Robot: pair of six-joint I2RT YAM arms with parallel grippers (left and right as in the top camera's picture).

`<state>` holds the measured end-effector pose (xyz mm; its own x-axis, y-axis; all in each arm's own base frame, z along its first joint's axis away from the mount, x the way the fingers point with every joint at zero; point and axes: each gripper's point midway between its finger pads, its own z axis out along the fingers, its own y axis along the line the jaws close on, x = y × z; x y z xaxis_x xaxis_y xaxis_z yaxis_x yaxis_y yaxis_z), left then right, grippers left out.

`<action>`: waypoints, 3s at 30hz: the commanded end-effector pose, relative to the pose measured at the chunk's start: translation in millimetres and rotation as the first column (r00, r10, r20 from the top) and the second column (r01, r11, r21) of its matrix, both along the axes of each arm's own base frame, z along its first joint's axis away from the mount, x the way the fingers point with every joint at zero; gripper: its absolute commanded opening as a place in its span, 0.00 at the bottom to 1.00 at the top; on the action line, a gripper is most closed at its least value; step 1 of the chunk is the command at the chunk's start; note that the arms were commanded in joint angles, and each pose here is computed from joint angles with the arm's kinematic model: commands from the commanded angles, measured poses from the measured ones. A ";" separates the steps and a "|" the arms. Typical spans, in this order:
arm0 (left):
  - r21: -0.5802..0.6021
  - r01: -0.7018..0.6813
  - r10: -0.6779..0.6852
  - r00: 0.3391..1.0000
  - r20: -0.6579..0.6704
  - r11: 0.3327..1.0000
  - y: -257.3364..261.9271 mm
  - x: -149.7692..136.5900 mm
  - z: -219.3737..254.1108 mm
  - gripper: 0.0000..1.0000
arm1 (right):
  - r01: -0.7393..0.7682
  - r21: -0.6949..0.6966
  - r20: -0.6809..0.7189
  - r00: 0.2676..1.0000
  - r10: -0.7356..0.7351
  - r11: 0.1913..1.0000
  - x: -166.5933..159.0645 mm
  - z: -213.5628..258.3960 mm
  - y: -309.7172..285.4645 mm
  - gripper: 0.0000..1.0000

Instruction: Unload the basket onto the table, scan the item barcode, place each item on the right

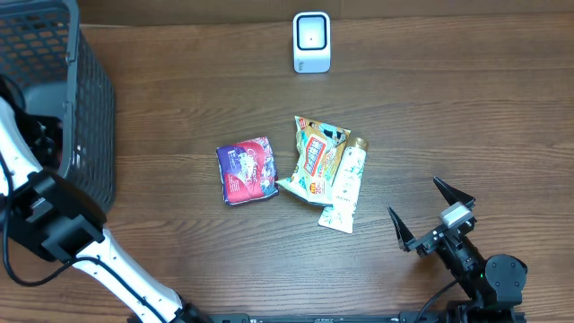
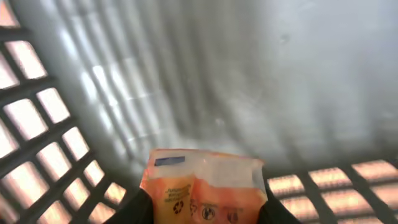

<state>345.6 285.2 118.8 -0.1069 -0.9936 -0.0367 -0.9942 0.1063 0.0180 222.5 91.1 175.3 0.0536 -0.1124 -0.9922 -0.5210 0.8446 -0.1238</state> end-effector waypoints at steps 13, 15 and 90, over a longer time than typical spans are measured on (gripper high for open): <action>0.229 0.309 -0.381 0.808 0.448 0.923 -34.8 30.5 185.0 0.34 | 0.002 0.007 -0.009 1.000 -0.002 1.000 0.5 -3.7 -0.1 1.00; 0.249 0.356 -0.434 0.744 0.508 0.901 -52.7 30.8 207.4 0.34 | 0.002 0.007 -0.009 1.000 -0.002 1.000 0.5 -3.7 0.0 1.00; 0.625 0.781 -0.992 -0.065 0.110 0.018 -523.0 58.1 189.6 1.00 | 0.002 0.007 -0.009 1.000 -0.002 1.000 0.5 -3.7 -0.1 1.00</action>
